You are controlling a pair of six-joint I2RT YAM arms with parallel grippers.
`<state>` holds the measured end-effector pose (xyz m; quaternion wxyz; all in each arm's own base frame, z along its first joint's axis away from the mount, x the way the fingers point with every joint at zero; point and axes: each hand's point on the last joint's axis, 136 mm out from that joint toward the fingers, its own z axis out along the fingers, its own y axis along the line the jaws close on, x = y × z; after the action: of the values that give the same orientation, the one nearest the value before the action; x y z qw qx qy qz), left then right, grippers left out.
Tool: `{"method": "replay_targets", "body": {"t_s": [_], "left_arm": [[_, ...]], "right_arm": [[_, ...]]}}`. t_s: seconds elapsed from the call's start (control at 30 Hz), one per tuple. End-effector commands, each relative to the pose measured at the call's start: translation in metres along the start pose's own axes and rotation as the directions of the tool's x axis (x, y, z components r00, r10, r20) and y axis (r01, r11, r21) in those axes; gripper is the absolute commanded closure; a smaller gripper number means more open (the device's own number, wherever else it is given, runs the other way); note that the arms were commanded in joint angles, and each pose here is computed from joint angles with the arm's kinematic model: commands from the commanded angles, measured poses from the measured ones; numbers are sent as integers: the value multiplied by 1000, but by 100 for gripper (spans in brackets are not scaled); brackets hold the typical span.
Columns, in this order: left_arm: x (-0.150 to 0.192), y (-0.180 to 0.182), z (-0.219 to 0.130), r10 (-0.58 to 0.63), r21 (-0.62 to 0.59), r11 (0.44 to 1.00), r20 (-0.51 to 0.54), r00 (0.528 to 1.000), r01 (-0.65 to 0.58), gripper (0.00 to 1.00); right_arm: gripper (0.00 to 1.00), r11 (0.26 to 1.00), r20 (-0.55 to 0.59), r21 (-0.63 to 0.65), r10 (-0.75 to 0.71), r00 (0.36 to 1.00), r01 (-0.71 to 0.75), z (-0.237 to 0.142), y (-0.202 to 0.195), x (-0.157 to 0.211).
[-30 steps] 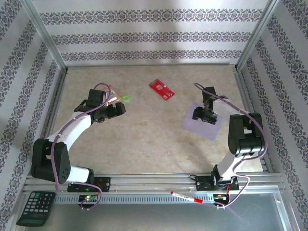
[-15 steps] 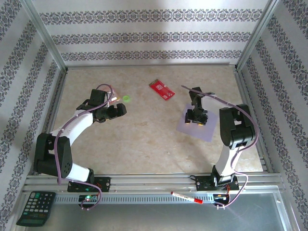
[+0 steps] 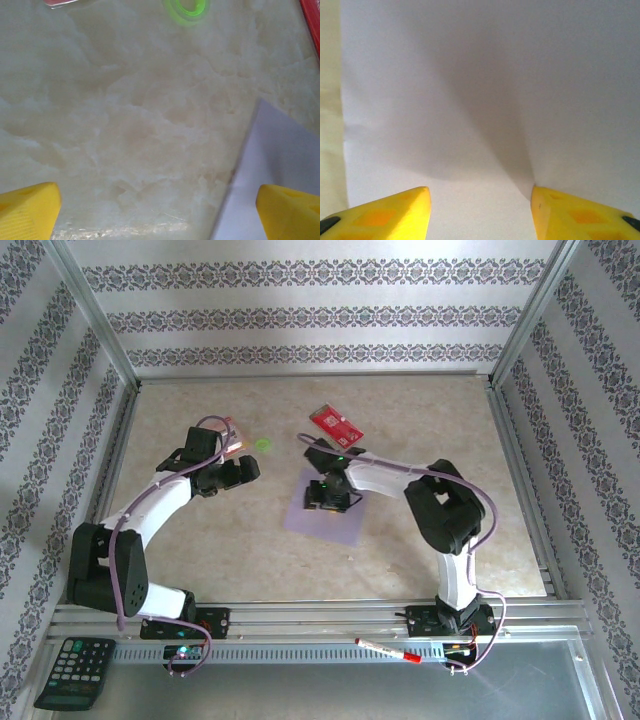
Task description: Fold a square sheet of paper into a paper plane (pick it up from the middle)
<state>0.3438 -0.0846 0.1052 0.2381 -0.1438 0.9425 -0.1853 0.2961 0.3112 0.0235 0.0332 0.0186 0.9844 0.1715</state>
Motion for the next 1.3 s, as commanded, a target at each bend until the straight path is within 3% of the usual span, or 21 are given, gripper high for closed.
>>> {"method": "replay_targets", "body": {"t_s": [0.0,0.13,0.27,0.4,0.57,0.73,1.03,1.27], "left_arm": [[13,7,-6,-63,-21,998,-23,998,62,0],[27,-4,-8,-68,-3,998,-47,997,68,0],[43,-30,-8,25,-19,999,-71,997,-26,0],[62,-54,2,175,-64,981,-133,975,-185,0],[80,-72,26,381,-51,913,-246,891,-405,0],[84,-72,48,471,-87,843,-357,807,-531,0],[94,-67,79,463,-116,802,-499,733,-586,0],[102,-65,89,455,-128,786,-543,706,-605,0]], "right_arm": [[45,979,24,-170,115,993,-109,0,50,-16],[42,953,87,-283,136,987,-106,-35,61,-35],[34,951,165,-298,131,978,-77,-80,19,-49],[22,983,280,-183,65,958,-13,-124,-51,-56],[8,1000,370,6,-11,929,9,-158,-129,-50],[4,999,384,-2,35,923,-37,-162,-160,-37],[3,996,361,-41,88,928,-79,-143,-171,-20],[2,995,360,-45,104,927,-94,-141,-175,-16]]}}
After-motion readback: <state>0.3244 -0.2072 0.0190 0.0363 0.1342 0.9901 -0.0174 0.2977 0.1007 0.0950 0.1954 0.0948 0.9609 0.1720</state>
